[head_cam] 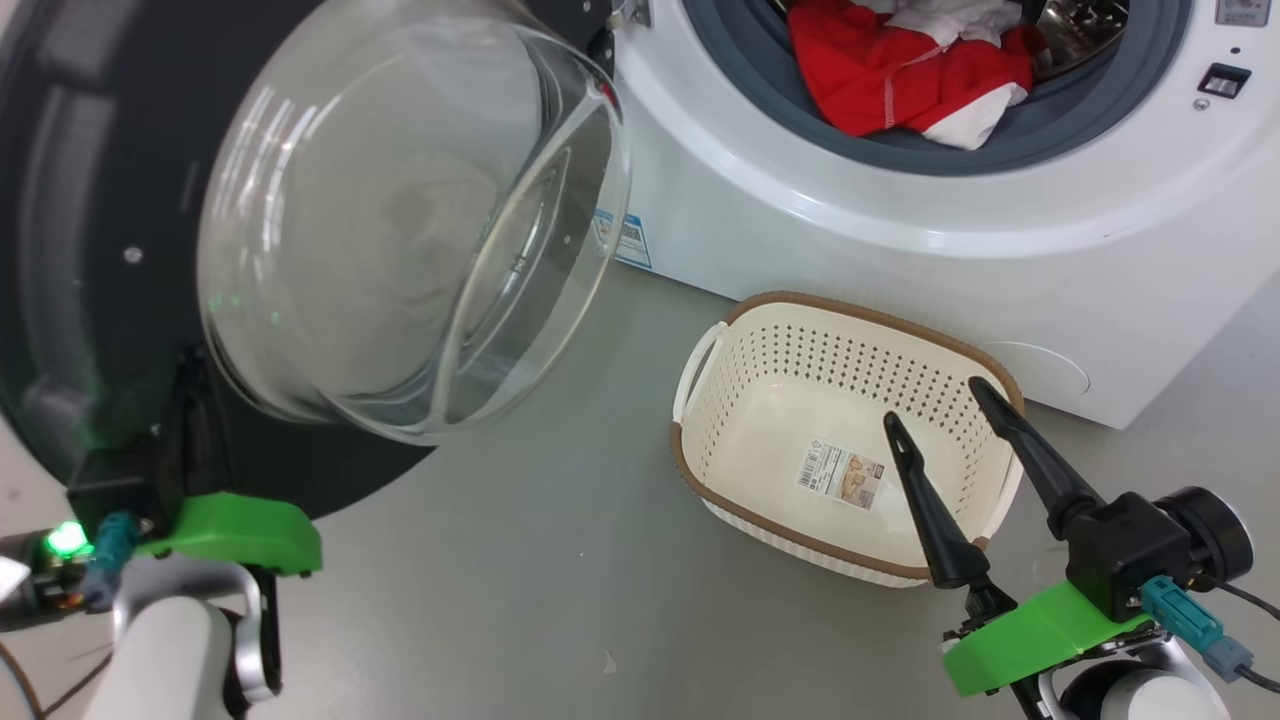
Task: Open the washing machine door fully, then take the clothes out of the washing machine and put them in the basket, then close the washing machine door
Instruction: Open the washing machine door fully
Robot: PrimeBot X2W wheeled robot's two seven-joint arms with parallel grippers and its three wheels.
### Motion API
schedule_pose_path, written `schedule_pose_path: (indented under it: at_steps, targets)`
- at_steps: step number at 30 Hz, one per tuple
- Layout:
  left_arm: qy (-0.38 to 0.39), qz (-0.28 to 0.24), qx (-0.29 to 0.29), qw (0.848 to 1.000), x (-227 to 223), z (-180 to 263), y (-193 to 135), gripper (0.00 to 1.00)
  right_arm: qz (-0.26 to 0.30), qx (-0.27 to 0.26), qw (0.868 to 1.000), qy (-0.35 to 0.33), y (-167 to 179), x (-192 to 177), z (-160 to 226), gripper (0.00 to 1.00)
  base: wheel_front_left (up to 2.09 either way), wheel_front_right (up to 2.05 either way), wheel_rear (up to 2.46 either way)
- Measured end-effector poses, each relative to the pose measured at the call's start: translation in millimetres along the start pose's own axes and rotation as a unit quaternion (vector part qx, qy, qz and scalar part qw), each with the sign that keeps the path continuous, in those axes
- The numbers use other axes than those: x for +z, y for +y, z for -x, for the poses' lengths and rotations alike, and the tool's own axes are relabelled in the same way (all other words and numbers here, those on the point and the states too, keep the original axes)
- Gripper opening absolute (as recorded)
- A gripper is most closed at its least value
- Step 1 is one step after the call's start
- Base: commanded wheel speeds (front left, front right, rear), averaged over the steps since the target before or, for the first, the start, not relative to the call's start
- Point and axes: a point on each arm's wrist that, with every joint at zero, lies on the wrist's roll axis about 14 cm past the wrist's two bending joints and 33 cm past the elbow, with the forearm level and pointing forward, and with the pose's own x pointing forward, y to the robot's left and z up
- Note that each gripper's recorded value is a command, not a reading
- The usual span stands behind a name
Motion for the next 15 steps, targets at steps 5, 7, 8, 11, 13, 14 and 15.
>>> schedule_pose_path:
  at_steps: [5, 7, 8, 11, 13, 14, 15]
  targets:
    - [0.003, 0.002, 0.01, 1.0, -1.1, -5.8, 5.9, 0.0, 0.0, -0.002, 1.0, 0.004, -2.8, -1.6, 0.3, 1.0, 0.0, 0.0, 0.0]
    - [0.003, 0.002, 0.014, 1.0, -0.9, -7.7, 7.7, 0.0, 0.0, -0.003, 1.0, 0.005, -3.7, -2.1, 0.4, 1.0, 0.0, 0.0, 0.0]
    - [0.003, 0.003, 0.014, 1.0, -0.9, -8.4, 8.1, 0.0, 0.0, -0.004, 1.0, 0.005, -4.1, -2.3, 0.5, 1.0, 0.0, 0.0, 0.0]
    - [0.005, 0.001, 0.017, 1.0, -2.1, -9.3, 10.2, 0.0, 0.0, -0.004, 1.0, 0.007, -4.8, -2.9, 0.7, 1.0, 0.0, 0.0, 0.0]
    - [0.005, -0.001, 0.019, 1.0, -2.5, -10.1, 11.3, 0.0, 0.0, -0.004, 1.0, 0.007, -4.9, -2.9, 0.9, 1.0, 0.0, 0.0, 0.0]
    - [0.005, -0.001, 0.021, 1.0, -2.9, -10.4, 12.1, 0.0, 0.0, -0.005, 1.0, 0.007, -5.0, -2.9, 1.0, 1.0, 0.0, 0.0, 0.0]
    - [0.005, -0.001, 0.021, 1.0, -2.9, -10.4, 12.1, 0.0, 0.0, -0.005, 1.0, 0.007, -5.0, -2.9, 1.0, 1.0, 0.0, 0.0, 0.0]
